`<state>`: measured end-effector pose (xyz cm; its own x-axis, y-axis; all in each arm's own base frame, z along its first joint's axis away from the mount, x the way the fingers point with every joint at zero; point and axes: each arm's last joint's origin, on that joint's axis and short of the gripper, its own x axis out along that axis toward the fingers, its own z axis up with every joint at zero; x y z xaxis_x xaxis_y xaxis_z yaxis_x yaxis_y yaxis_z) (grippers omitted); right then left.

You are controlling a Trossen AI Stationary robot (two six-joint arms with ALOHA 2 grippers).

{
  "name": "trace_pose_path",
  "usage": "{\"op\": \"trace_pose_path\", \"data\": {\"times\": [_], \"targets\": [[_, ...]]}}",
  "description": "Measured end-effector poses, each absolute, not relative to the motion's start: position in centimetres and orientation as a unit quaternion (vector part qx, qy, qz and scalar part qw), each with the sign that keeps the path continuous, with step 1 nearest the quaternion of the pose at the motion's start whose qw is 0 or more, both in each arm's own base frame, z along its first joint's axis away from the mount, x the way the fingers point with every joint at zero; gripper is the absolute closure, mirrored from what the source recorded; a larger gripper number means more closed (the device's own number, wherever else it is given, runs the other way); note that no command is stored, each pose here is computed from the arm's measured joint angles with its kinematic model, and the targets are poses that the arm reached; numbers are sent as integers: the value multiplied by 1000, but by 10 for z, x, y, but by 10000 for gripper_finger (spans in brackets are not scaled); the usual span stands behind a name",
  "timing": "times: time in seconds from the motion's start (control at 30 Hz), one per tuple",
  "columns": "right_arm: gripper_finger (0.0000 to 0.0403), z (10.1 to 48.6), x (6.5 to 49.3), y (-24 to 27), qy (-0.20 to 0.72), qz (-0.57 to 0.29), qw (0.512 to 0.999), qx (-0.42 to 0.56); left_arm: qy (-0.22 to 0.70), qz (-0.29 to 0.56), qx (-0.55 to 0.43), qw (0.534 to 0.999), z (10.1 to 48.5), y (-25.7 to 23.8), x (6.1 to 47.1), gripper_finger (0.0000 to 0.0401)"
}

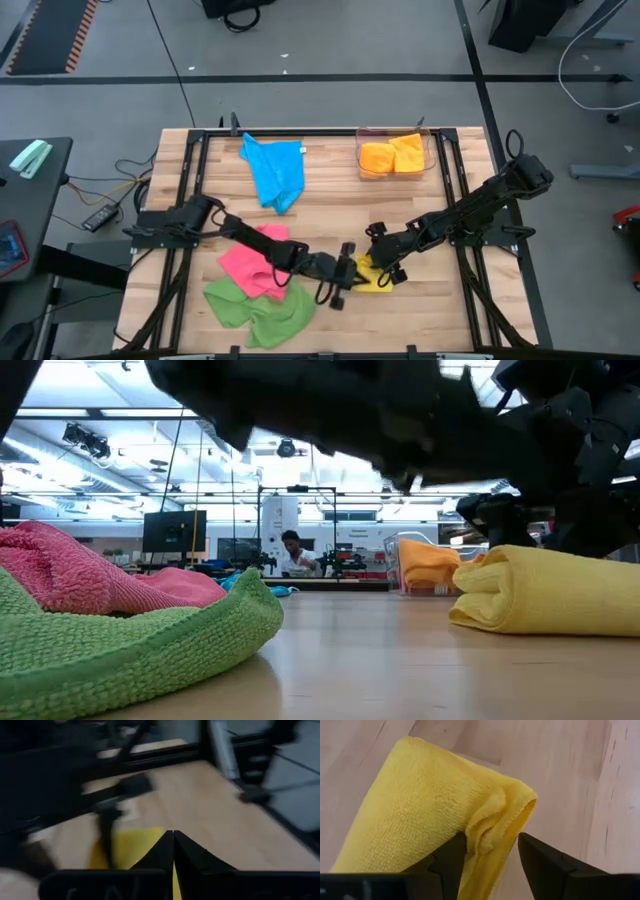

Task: Fold microfiber towels
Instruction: Fold the yellow microfiber cloth

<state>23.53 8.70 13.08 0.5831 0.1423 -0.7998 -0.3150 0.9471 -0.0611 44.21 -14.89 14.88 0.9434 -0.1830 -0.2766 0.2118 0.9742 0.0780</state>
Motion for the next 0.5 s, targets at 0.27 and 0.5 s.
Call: {"op": "trace_pose_path", "data": {"times": [0.27,0.5], "targets": [[197,135,239,88,425,130,891,-96,184,-64,2,981,111,-125,451,386],[194,151,248,92,458,124,875,-96,218,-69,10,973,102,-128,448,369]]}}
